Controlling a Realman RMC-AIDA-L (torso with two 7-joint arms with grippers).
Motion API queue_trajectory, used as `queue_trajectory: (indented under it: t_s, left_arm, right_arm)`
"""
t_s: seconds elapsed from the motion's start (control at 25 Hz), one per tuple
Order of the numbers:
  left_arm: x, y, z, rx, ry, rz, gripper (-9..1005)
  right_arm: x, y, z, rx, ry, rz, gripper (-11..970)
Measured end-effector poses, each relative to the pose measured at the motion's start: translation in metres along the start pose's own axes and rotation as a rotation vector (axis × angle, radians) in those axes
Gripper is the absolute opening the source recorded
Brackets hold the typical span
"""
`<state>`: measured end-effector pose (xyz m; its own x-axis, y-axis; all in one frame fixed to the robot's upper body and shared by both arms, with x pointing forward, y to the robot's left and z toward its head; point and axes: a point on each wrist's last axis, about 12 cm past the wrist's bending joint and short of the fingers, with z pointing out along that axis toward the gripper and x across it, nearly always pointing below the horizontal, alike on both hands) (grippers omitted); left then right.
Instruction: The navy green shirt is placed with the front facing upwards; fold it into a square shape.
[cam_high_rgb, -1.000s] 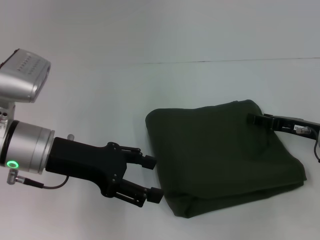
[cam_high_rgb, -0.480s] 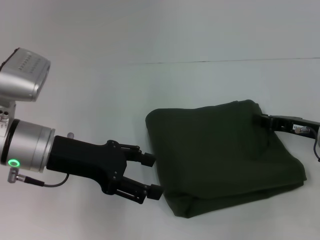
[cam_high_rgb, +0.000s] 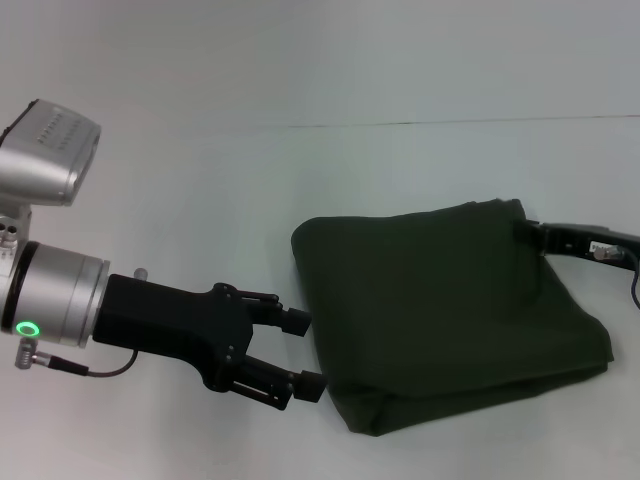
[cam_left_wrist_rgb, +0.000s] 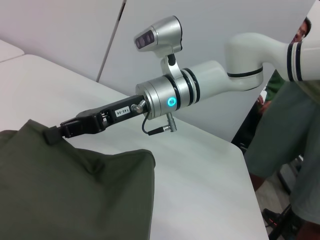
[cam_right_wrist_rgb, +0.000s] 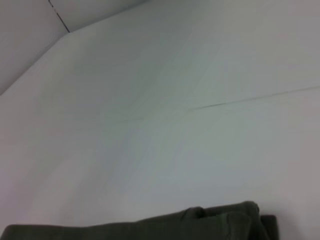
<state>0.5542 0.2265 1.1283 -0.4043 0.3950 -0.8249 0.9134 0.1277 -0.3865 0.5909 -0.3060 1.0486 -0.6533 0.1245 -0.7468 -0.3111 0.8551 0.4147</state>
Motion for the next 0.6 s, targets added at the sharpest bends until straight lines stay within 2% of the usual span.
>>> queue_trajectory:
  t_s: [0.32,0.6]
  left_arm:
    - [0.000,0.000,0.000,0.000,0.000,-0.001,920]
    - [-0.001,0.000,0.001,0.004,-0.001,-0.001,921]
  right_arm:
    - [-0.019,-0.003,-0.007,0.006,-0.095,0.008,20]
    - [-0.026,0.000,0.002,0.031,-0.095,-0.038,57]
